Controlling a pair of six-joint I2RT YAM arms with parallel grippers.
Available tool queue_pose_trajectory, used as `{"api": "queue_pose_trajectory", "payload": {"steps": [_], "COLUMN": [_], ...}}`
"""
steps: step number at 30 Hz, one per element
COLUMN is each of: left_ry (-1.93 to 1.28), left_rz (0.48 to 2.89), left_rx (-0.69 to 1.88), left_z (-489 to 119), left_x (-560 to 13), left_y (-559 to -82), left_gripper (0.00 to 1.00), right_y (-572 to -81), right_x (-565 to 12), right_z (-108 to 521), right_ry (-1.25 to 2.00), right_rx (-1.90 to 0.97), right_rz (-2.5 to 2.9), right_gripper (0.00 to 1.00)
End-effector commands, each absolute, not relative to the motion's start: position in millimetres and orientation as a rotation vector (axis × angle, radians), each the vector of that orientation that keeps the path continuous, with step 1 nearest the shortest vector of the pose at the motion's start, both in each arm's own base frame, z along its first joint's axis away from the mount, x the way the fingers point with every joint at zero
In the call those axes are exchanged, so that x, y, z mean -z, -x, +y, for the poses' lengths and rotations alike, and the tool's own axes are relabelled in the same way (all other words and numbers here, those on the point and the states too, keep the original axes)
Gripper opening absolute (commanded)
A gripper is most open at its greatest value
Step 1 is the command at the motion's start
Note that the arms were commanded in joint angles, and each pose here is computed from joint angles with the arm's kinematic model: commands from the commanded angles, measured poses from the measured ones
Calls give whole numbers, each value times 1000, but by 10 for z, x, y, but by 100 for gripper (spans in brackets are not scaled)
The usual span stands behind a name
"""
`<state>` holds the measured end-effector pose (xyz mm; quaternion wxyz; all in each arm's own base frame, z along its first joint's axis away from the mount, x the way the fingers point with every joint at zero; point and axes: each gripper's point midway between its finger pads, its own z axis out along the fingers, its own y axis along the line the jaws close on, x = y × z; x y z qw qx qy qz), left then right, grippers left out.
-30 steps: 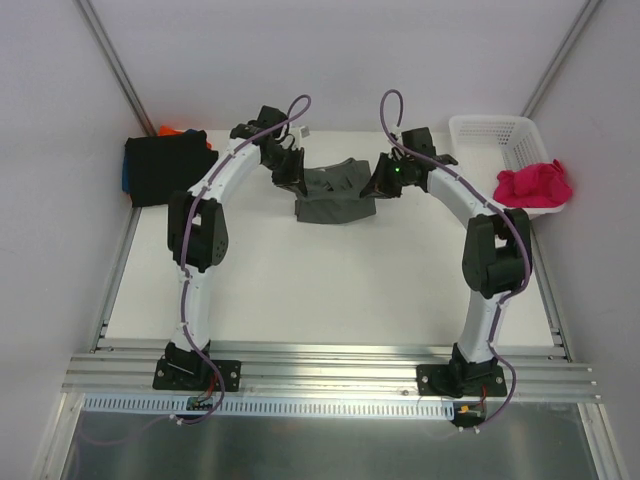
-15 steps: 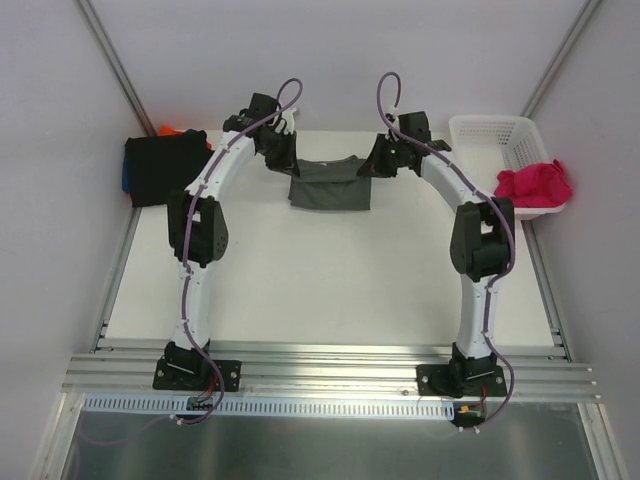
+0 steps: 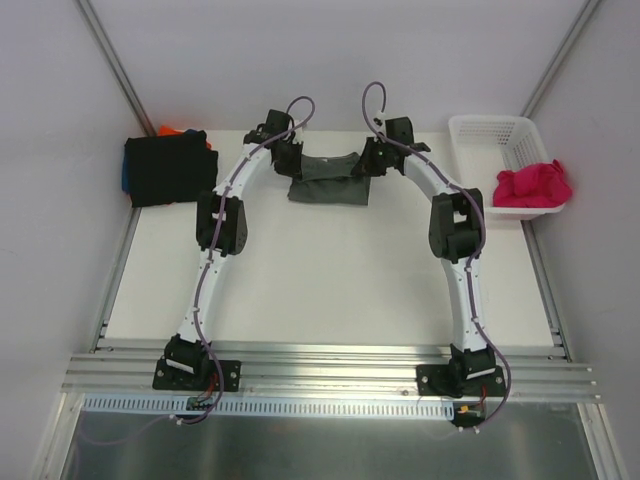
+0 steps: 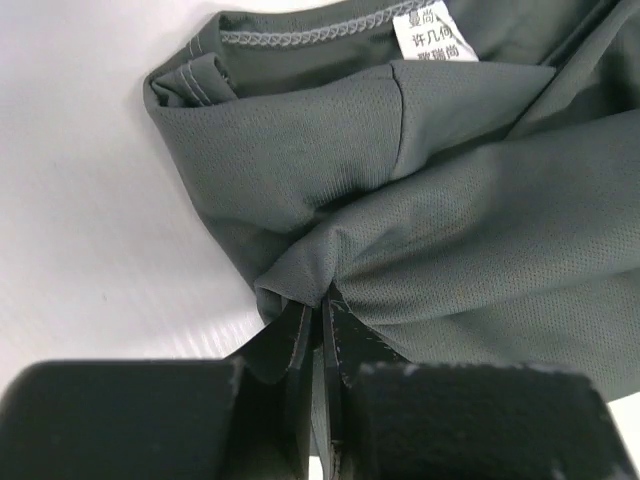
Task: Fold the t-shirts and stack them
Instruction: Fold the tshirt
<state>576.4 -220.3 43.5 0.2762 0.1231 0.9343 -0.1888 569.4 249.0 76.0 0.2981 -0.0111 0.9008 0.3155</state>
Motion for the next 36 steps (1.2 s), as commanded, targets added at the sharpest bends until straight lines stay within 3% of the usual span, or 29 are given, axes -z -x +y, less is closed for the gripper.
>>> {"api": "queue_pose_trajectory", "payload": {"steps": [1,15,17,19,21,23,25,26,27,28,29,30,32,36], "left_ry": [-342,-276,-278,-275,-276,-278,-290,-301,-300,-300,-300,-308,-317,-279], "left_rz": [2356,2151,2116,2100,2073,2056,2024,2007,1999,1985,1973,1974,2016,2116], "left_rx": [419,353,339,294,247,196,213,225,216,209,205,208,231,325], "left_z": [-2141,-2031,-2027,-1999,-1985,-1948,-1983,-2007,-1995,-1997,-1988,-2005,-2026,-2057], "left_x": [-806,-1385,-1420,-1344,-1306,-1309,-1405,-1462,-1477,-1520,-1608,-1660,-1734,-1707], "left_y": [-6093,-6469,-6542,-6623,-6707,-6749,-6773,-6777,-6790,-6804,-6796,-6763,-6597,-6256], "left_gripper": [1,3,24,57,53,36,41,60,69,73,77,77,77,77], "right_y": [-5939,-6050,-6092,-6172,-6227,-6276,-6306,-6323,-6350,-6394,-6407,-6408,-6389,-6276], "right_x": [-1060,-1281,-1223,-1171,-1050,-1065,-1105,-1109,-1097,-1078,-1059,-1053,-1128,-1385], "right_z": [2467,2428,2417,2357,2326,2322,2325,2307,2262,2178,2165,2144,2122,2129], "right_ry": [84,102,105,108,113,121,115,139,127,100,110,109,106,110], "right_rx": [-800,-739,-715,-655,-600,-562,-544,-493,-447,-376,-351,-335,-320,-351], "right_rz": [2277,2213,2214,2207,2216,2202,2186,2176,2173,2170,2169,2172,2168,2152], "right_gripper": [4,3,3,3,1,1,1,5,17,32,58,66,81,91]}}
